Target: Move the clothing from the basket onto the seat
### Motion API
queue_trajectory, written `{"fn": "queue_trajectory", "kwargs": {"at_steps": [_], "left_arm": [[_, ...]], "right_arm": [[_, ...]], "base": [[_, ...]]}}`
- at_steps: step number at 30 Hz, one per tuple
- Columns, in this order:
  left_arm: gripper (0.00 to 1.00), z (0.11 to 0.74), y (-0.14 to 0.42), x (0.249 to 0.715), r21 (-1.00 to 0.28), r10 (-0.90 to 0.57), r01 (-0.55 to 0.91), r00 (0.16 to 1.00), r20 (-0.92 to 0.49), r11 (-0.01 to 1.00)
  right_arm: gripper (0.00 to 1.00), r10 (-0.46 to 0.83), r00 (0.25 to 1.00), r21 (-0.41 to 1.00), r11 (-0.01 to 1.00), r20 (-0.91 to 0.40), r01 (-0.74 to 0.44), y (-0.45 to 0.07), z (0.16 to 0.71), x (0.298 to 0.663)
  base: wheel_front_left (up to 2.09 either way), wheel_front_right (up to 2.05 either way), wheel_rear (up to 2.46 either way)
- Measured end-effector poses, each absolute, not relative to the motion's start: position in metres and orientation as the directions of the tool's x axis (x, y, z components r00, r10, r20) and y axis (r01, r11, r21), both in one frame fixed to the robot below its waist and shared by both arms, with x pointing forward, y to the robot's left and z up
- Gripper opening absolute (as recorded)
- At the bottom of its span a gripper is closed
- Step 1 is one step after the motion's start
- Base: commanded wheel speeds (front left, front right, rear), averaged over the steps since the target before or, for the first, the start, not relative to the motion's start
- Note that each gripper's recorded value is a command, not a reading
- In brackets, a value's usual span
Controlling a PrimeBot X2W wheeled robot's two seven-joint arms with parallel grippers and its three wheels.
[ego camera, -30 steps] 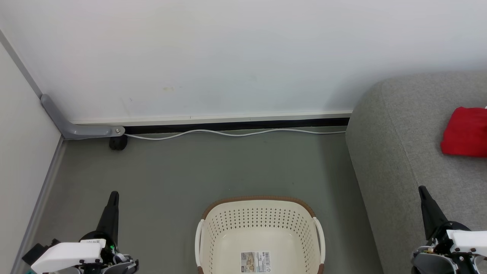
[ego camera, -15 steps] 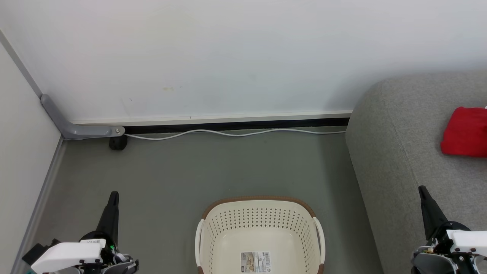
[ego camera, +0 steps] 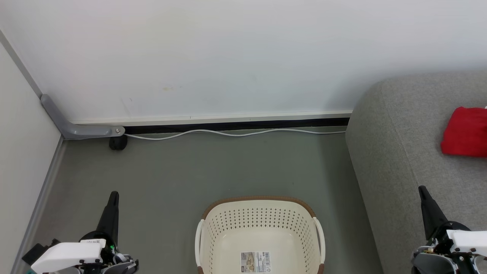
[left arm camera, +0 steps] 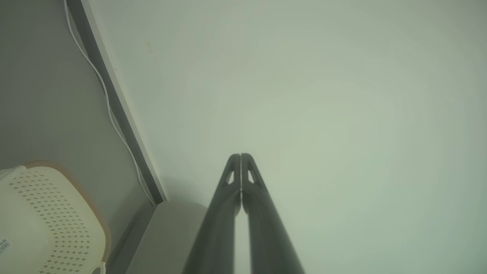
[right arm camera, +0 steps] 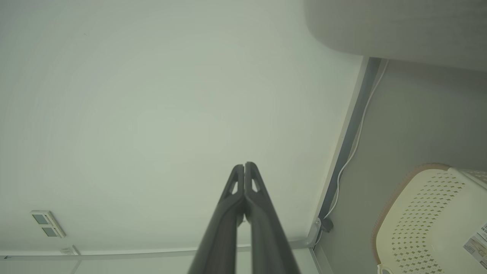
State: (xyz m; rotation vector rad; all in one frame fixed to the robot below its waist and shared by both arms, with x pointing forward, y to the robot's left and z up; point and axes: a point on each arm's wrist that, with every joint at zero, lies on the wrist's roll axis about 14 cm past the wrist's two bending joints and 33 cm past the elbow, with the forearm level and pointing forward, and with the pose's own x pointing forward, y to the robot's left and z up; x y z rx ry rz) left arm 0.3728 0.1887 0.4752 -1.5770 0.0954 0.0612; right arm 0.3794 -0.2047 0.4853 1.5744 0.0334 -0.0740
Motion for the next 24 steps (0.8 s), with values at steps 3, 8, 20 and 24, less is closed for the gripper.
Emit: {"fn": "queue_trajectory", "kwargs": {"at_steps": [3, 8, 20, 24], "left_arm": [[0.0, 0.4752, 0.1887, 0.3728, -0.995, -0.022, -0.099, 0.995, -0.099, -0.007], [0.0, 0.4752, 0.1887, 0.3728, -0.995, -0.022, -0.099, 0.995, -0.099, -0.007], [0.0, 0.4752, 0.1887, 0.3728, -0.995, -0.022, -0.099, 0.995, -0.099, -0.007], [0.0, 0.4751, 0.1887, 0.3728, -0.995, -0.022, -0.099, 0.995, -0.099, -0.007]], "right_arm": [[0.0, -0.026, 0.997, 0.998, -0.005, -0.068, 0.068, -0.2047, 0.4853, 0.3794], [0.0, -0.026, 0.997, 0.998, -0.005, -0.068, 0.068, -0.2047, 0.4853, 0.3794], [0.0, -0.026, 0.997, 0.998, -0.005, -0.068, 0.068, -0.2047, 0.4854, 0.3794], [0.0, -0.026, 0.997, 0.998, -0.005, -0.068, 0.068, -0.2047, 0.4853, 0.3794]], "base": [[0.0, 0.0, 0.0], [0.0, 0.0, 0.0], [0.0, 0.0, 0.0], [0.0, 0.0, 0.0]]}}
